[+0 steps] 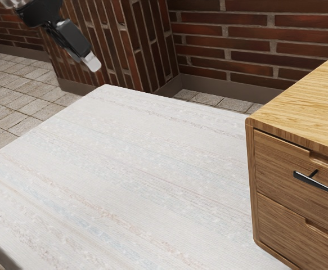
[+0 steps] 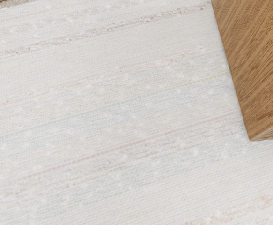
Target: Pull the drawer handle with one arm to open the drawer
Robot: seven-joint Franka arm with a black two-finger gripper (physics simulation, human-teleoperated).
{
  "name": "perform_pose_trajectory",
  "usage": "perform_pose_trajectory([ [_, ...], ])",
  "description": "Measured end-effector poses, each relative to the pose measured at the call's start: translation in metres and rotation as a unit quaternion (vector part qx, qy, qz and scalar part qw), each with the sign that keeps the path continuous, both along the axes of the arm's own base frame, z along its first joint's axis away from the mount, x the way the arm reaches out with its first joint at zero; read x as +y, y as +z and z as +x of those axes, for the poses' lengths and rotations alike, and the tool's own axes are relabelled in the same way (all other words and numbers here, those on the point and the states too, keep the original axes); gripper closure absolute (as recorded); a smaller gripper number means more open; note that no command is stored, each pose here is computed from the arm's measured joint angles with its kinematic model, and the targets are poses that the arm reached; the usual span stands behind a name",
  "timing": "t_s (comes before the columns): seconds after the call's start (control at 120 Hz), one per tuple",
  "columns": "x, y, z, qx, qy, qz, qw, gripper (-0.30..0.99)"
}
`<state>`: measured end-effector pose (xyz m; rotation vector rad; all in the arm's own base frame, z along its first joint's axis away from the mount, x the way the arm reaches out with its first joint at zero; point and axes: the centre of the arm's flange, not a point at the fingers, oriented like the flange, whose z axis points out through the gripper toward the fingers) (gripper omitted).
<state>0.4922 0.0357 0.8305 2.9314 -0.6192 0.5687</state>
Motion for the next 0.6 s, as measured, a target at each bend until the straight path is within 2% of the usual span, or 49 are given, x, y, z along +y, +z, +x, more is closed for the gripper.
perform_pose_trajectory([
  [0.083, -0.068, -0.005, 0.003, -0.013, -0.118, 0.028, 0.993, 0.0],
  [0.117, -0.107, -0.012, 0.003, -0.012, -0.174, 0.04, 0.984, 0.0],
  [0.158, -0.161, -0.022, -0.003, -0.012, -0.242, 0.073, 0.968, 0.0],
  [0.208, -0.234, -0.041, -0.016, -0.014, -0.326, 0.113, 0.938, 0.0],
  [0.267, -0.314, -0.062, -0.044, -0.026, -0.42, 0.149, 0.895, 0.0],
  [0.342, -0.384, -0.089, -0.085, -0.043, -0.508, 0.186, 0.84, 0.0],
  [0.375, -0.393, -0.095, -0.096, -0.055, -0.526, 0.199, 0.825, 0.0],
  [0.4, -0.389, -0.097, -0.092, -0.063, -0.527, 0.207, 0.822, 0.0],
  [0.517, -0.327, -0.108, -0.026, -0.085, -0.487, 0.226, 0.839, 0.0],
  [0.6, -0.316, -0.113, -0.006, -0.103, -0.491, 0.231, 0.834, 0.0],
])
